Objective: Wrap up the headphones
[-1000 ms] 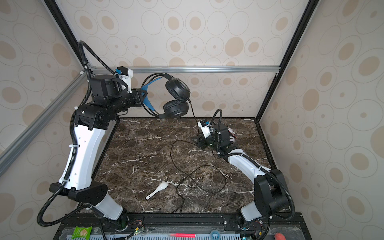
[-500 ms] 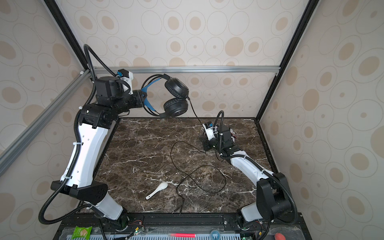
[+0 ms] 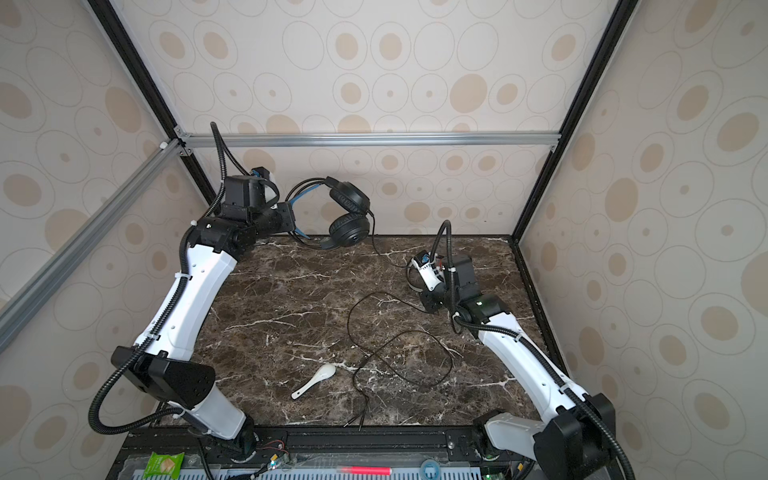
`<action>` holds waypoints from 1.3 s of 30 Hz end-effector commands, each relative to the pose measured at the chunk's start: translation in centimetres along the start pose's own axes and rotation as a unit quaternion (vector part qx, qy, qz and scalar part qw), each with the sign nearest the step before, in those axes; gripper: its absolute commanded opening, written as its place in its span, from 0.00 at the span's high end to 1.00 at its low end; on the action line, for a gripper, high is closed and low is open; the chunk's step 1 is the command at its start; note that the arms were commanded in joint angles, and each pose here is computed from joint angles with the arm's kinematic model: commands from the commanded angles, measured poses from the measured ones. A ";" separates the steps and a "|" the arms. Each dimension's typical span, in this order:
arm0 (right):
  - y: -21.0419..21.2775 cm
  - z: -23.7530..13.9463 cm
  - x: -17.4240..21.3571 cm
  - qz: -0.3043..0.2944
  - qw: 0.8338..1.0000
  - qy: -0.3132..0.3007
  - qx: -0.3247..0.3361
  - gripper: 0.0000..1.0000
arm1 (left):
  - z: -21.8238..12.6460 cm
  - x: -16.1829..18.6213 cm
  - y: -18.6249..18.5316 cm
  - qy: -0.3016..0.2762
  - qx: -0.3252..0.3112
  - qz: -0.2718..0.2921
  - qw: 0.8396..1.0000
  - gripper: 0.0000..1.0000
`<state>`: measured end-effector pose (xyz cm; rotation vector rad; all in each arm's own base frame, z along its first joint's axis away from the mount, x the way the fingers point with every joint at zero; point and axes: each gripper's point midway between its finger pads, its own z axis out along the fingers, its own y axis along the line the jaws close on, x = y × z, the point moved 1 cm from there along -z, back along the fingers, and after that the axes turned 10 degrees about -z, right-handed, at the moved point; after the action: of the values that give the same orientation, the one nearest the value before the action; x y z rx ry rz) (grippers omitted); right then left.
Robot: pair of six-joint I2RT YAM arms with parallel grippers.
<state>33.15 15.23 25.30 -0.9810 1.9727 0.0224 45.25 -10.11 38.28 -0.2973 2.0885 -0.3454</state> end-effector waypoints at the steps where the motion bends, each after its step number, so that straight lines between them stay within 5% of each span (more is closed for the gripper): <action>1: -0.5 -2.7 -1.2 -0.099 0.995 0.022 0.023 1.00 | -0.6 -1.4 0.1 -0.045 0.004 0.021 0.999 1.00; 14: -0.1 -2.9 -11.3 -0.213 0.976 0.028 0.035 1.00 | 1.1 5.5 -2.9 0.000 0.074 0.166 0.983 1.00; 26: -1.8 1.5 -12.0 -0.171 0.978 0.096 0.065 1.00 | -0.4 12.5 -9.5 0.056 0.189 0.245 0.949 1.00; 39: -4.3 1.7 -9.7 -0.093 0.986 0.124 0.063 0.92 | -4.2 15.4 -12.1 0.094 0.319 0.218 0.917 1.00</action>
<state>40.28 19.05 31.95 -1.1571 2.0573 -0.3859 35.92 -24.60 28.97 0.5619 2.1451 -0.6189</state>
